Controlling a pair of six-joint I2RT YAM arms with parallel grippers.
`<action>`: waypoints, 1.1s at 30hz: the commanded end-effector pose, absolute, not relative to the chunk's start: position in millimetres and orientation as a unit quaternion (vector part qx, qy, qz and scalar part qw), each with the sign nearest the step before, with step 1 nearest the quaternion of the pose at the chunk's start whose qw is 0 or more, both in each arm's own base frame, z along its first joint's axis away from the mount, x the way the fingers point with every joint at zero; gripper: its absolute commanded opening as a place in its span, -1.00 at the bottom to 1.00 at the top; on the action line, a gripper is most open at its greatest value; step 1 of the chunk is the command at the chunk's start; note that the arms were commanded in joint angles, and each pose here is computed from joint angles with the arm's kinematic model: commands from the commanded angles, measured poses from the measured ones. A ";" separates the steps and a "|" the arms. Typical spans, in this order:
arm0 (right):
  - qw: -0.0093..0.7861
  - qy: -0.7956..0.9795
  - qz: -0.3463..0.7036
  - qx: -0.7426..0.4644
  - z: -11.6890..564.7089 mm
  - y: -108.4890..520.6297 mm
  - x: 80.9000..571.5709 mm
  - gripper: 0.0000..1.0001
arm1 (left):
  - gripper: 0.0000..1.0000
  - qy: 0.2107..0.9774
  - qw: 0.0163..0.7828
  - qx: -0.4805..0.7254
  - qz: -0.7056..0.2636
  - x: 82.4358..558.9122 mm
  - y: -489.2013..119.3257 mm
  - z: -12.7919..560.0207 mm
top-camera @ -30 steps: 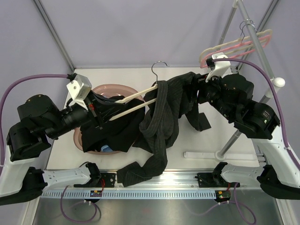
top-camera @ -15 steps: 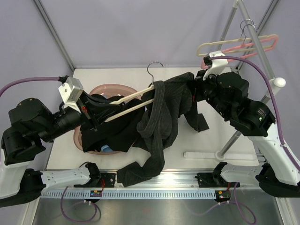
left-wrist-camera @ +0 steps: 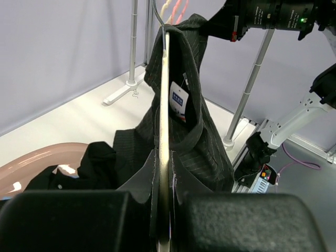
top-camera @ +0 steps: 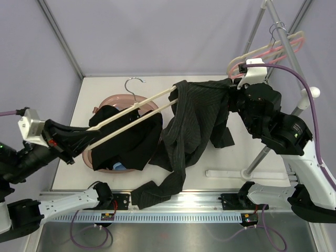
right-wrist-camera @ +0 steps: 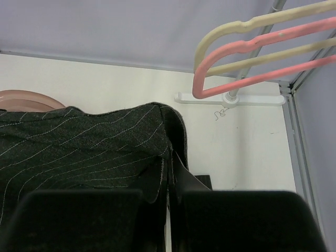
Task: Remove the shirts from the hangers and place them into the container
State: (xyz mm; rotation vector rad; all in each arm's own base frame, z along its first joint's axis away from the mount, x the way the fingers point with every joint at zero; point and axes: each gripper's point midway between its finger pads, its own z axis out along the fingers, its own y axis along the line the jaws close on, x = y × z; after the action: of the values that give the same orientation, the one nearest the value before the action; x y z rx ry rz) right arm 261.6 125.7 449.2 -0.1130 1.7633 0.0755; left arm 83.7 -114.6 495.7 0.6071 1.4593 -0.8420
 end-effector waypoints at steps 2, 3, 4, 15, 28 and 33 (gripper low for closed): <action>0.635 0.771 0.014 -0.045 444.2 114.5 258.2 -1.00 | -1.00 0.609 0.664 0.227 -0.368 77.5 -83.6 520.2; 0.629 0.776 0.020 -0.052 439.0 117.6 257.1 -1.00 | -1.00 0.601 0.672 0.224 -0.369 75.4 -78.5 526.9; 0.624 0.779 0.035 -0.053 434.8 120.5 254.0 -1.00 | -1.00 0.596 0.676 0.225 -0.370 74.9 -77.9 530.8; 0.548 0.820 0.116 -0.119 345.5 166.2 208.7 -1.00 | -1.00 0.568 0.666 0.307 -0.373 116.9 -187.1 574.7; 0.431 0.870 0.180 -0.157 205.2 235.5 164.5 -1.00 | -1.00 0.536 0.565 0.402 -0.482 147.2 -357.8 563.4; 0.422 0.873 0.181 -0.162 195.6 242.9 155.4 -1.00 | -1.00 0.524 0.546 0.409 -0.510 153.6 -394.7 559.2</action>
State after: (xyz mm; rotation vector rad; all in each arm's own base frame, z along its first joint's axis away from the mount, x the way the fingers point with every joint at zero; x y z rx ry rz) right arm 158.3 223.8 184.1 -0.4773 2.2178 0.3407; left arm 172.9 -389.6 495.0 1.0005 1.4787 -1.0727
